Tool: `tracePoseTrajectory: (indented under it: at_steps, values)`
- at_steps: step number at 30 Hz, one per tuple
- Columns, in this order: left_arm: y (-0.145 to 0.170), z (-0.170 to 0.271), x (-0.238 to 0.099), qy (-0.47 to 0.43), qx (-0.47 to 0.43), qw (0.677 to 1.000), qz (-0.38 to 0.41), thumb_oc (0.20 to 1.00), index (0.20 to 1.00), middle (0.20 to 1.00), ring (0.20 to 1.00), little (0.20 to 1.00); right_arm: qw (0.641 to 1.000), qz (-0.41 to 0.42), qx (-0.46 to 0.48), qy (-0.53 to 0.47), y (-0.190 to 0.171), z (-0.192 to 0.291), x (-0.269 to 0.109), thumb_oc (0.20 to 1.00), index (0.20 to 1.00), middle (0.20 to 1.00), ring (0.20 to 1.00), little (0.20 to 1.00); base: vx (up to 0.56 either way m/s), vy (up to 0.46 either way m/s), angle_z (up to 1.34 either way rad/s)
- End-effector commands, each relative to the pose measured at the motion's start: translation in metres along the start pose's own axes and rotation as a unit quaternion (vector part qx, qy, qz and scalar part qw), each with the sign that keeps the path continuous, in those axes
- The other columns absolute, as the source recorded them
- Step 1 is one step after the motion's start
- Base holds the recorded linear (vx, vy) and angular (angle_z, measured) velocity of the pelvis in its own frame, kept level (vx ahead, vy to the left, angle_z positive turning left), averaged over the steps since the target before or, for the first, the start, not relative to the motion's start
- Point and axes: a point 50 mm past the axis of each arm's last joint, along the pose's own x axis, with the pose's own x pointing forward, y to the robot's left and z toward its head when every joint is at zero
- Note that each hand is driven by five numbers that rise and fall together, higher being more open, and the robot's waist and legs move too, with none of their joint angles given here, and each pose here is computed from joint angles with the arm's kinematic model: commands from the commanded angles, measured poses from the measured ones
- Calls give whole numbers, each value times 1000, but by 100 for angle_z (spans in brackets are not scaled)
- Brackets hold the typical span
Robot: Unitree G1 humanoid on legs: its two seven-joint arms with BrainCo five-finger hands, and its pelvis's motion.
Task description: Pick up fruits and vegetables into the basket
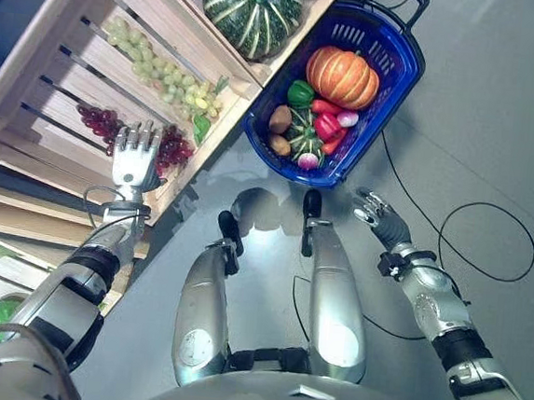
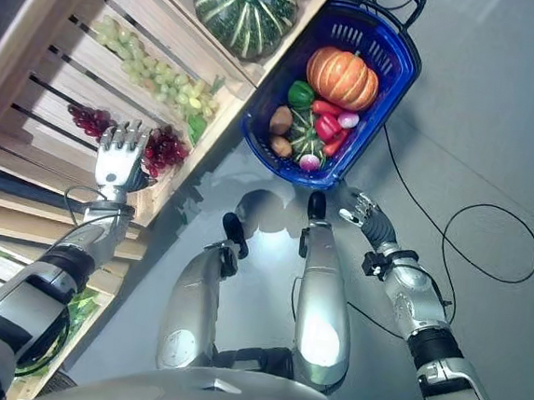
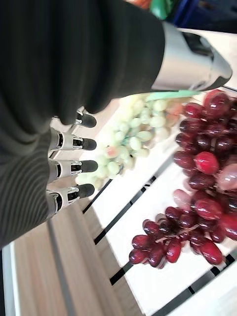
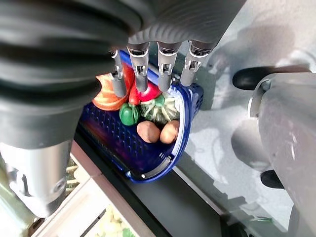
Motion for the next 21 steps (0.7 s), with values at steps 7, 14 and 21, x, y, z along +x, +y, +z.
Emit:
tracePoseTrajectory:
  at_steps: [7,14,21]
  values:
    - [31,-59,12,83,124,985,88,1000,1000,1000,1000,1000,998,14,-5,-61,4,22,-7,1000,1000,1000,1000,1000,-7,10,-1]
    - [52,-68,29,112,162,973,120,1000,1000,1000,1000,1000,996,14,4,-85,3,34,-6,1000,1000,1000,1000,1000,0,0,0]
    - [68,-75,40,129,182,965,138,1000,1000,1000,1000,1000,995,14,8,-103,3,43,-5,1000,1000,1000,1000,1000,0,7,-2]
